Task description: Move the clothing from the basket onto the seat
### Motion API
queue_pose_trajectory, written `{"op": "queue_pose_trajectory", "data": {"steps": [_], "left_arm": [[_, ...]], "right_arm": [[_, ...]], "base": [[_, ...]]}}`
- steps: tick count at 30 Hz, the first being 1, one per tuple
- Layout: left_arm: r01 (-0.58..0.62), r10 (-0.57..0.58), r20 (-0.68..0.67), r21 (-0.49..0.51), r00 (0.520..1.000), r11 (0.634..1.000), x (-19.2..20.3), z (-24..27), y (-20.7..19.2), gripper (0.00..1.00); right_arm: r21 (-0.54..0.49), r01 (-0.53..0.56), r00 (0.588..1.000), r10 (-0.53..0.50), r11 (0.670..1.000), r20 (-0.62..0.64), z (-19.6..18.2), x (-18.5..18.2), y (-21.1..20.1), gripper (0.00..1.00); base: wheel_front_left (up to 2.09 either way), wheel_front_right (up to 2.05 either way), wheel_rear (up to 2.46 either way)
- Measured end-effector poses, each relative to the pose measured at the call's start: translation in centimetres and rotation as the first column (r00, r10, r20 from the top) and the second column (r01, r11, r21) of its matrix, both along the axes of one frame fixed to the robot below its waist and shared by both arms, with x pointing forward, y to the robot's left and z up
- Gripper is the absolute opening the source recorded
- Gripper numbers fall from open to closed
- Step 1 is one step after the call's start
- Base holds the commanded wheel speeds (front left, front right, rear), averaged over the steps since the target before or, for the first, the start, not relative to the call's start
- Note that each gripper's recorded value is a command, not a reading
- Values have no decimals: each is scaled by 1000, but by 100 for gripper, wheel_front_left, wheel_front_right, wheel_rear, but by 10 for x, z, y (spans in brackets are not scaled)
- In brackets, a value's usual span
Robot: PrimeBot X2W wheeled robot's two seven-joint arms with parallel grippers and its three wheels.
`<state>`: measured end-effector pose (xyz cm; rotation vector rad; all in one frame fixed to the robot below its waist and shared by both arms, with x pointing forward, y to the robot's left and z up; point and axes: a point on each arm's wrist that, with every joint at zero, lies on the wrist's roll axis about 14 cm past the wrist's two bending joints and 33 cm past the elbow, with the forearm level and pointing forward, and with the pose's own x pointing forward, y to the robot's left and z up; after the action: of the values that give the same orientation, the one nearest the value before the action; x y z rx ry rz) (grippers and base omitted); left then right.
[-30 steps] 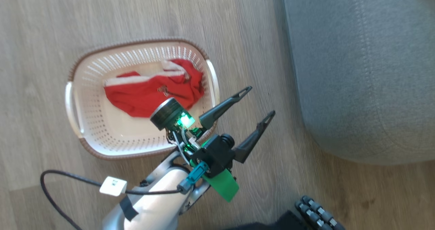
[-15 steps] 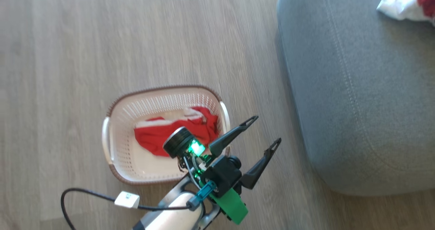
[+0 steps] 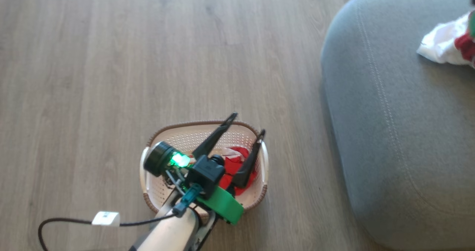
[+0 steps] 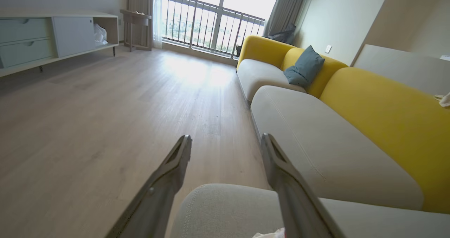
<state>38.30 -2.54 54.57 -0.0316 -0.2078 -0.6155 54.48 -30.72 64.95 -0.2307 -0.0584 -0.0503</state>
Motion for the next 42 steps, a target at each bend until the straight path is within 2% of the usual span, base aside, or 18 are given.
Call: {"op": "queue_pose_trajectory", "data": {"steps": [5, 10, 14, 19, 22, 26, 33, 42], "left_arm": [[-151, 151, -1, 8, 988, 988, 8, 1, 40, 100], [-298, 297, -22, -21, 955, 954, 11, 3, 85, 100], [-392, 390, -57, -16, 919, 920, 4, -7, 116, 100], [-511, 509, -61, -24, 859, 859, 1, -6, 154, 100], [-545, 543, -51, -43, 838, 837, -3, 0, 166, 100], [-583, 580, -67, -40, 812, 812, -12, -5, 174, 100], [-604, 600, -89, -26, 795, 796, -19, -14, 178, 100], [-603, 599, -107, -8, 794, 798, -20, -22, 177, 100]], "right_arm": [[47, -183, 979, 178, 982, 94, 0, -12, 52, 100], [84, -322, 934, 303, 943, 188, 3, -29, 93, 100], [104, -395, 907, 369, 913, 204, -12, -44, 120, 100], [188, -423, 898, 382, 886, 218, -36, -67, 142, 100], [159, -428, 893, 391, 889, 222, -45, -81, 152, 100], [216, -397, 911, 355, 892, 209, -69, -102, 160, 100], [322, -312, 950, 289, 894, 120, -115, -134, 165, 100], [354, -261, 964, 263, 898, 42, -143, -154, 164, 100]], "base": [[0, 0, 0], [0, 0, 0], [0, 0, 0], [0, 0, 0], [0, 0, 0], [0, 0, 0], [0, 0, 0], [0, 0, 0]]}}
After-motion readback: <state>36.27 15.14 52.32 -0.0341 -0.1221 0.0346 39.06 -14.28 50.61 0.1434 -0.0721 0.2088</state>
